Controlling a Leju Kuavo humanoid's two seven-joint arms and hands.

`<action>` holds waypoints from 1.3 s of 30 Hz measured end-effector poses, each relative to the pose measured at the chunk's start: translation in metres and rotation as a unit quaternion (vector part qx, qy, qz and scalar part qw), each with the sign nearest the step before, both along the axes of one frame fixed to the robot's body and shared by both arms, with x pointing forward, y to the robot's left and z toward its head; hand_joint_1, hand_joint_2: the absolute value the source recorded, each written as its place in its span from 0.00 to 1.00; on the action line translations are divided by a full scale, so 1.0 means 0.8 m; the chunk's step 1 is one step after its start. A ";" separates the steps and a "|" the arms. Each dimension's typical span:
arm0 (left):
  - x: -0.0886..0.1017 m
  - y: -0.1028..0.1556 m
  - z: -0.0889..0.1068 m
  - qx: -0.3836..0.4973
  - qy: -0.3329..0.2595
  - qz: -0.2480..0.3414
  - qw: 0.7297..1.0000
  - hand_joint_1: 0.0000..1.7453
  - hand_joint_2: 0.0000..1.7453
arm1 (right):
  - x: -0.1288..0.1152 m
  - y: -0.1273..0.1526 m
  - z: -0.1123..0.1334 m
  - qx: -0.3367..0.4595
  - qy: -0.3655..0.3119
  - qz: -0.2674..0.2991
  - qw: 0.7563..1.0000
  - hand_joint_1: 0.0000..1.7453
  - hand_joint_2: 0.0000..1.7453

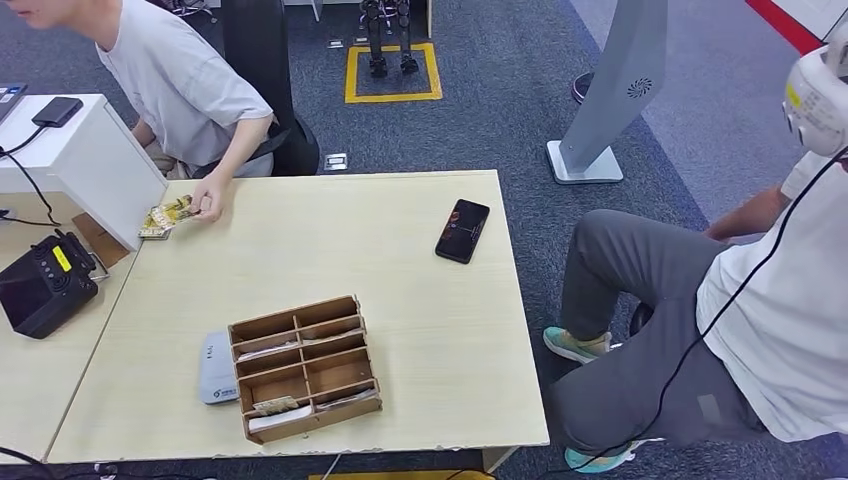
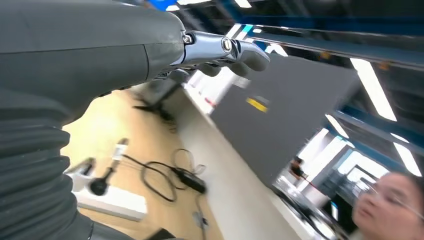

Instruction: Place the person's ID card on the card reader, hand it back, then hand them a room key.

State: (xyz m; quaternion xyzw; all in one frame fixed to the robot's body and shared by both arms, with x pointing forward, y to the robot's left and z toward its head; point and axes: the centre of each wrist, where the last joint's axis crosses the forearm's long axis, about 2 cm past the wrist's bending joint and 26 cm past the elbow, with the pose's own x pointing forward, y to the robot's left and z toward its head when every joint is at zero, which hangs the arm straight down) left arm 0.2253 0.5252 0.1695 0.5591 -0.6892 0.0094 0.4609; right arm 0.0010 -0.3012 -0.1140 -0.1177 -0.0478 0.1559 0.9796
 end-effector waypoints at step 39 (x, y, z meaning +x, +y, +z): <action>-0.247 -0.217 -0.339 -0.458 0.510 0.252 0.683 0.00 1.00 | 0.007 0.003 0.000 0.000 -0.008 0.032 0.999 0.00 1.00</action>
